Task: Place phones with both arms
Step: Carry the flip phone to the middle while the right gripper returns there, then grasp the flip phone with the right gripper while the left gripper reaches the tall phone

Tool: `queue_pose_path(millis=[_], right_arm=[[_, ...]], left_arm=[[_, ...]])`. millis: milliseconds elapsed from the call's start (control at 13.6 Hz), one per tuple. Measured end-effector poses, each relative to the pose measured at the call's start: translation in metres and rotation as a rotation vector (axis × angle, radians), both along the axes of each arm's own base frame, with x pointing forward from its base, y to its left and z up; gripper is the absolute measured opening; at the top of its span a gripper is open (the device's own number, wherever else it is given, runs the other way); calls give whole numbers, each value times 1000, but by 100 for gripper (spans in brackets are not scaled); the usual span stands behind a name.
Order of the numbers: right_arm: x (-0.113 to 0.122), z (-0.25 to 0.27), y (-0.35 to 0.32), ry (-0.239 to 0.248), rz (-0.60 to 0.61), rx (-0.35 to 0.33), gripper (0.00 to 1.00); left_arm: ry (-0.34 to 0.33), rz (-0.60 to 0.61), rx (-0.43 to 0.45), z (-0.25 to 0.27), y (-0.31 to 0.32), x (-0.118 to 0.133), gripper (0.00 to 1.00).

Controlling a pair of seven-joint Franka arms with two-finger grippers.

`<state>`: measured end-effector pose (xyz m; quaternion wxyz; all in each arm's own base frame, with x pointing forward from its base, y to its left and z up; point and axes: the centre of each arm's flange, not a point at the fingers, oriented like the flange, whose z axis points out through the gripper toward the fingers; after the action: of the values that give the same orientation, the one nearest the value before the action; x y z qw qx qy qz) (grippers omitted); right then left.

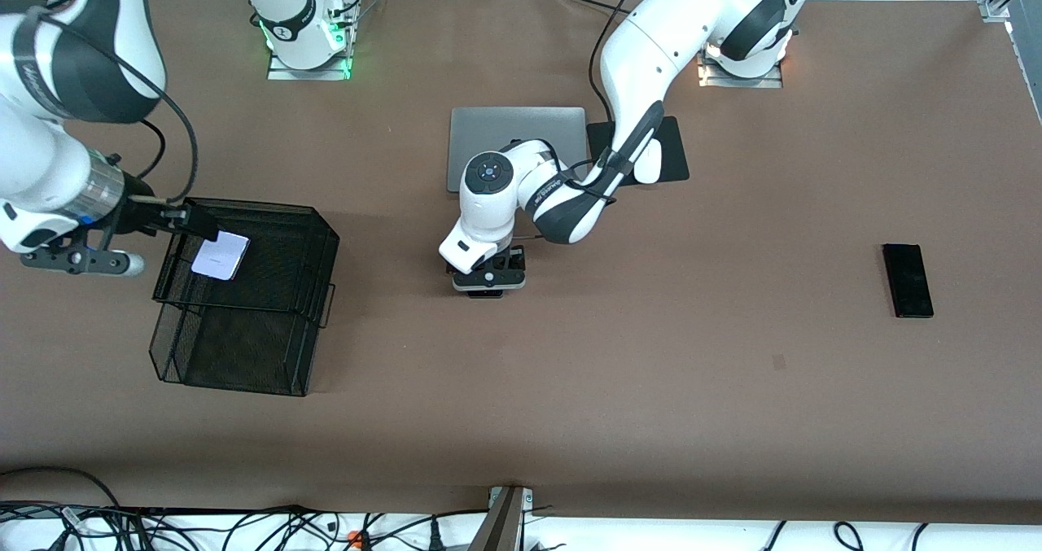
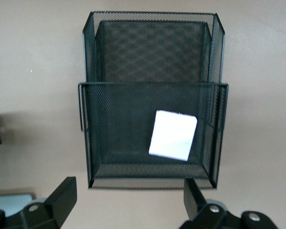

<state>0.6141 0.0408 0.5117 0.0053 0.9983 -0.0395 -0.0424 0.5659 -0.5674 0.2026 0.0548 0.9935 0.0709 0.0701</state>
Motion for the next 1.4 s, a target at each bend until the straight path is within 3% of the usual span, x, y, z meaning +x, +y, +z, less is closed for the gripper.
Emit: queue_pose_path(millis=[220,367,514,735,955,1175,1396], right_arm=[[-1,11,2,5,3,0,100],[-1,8,13,10,18,3,99],[-2,1,59,13,-2,6,99],[-4,-21,181,-17,-67,25,98],[-7,-67,285,-74,-132,78,98],[-16,-139,363,-129,-153,116,97],[-26,-209,400,-137,-128,112,97]], left_arm=[[11,104,13,75,59,54,100],[74,104,80,103,105,71,100],[139,58,149,98,146,72,100],[247,-70,231,81,239,71,100],[324,-182,272,82,359,74,100],[351,-274,326,89,479,75,100],[306,-339,311,99,600,71,100]])
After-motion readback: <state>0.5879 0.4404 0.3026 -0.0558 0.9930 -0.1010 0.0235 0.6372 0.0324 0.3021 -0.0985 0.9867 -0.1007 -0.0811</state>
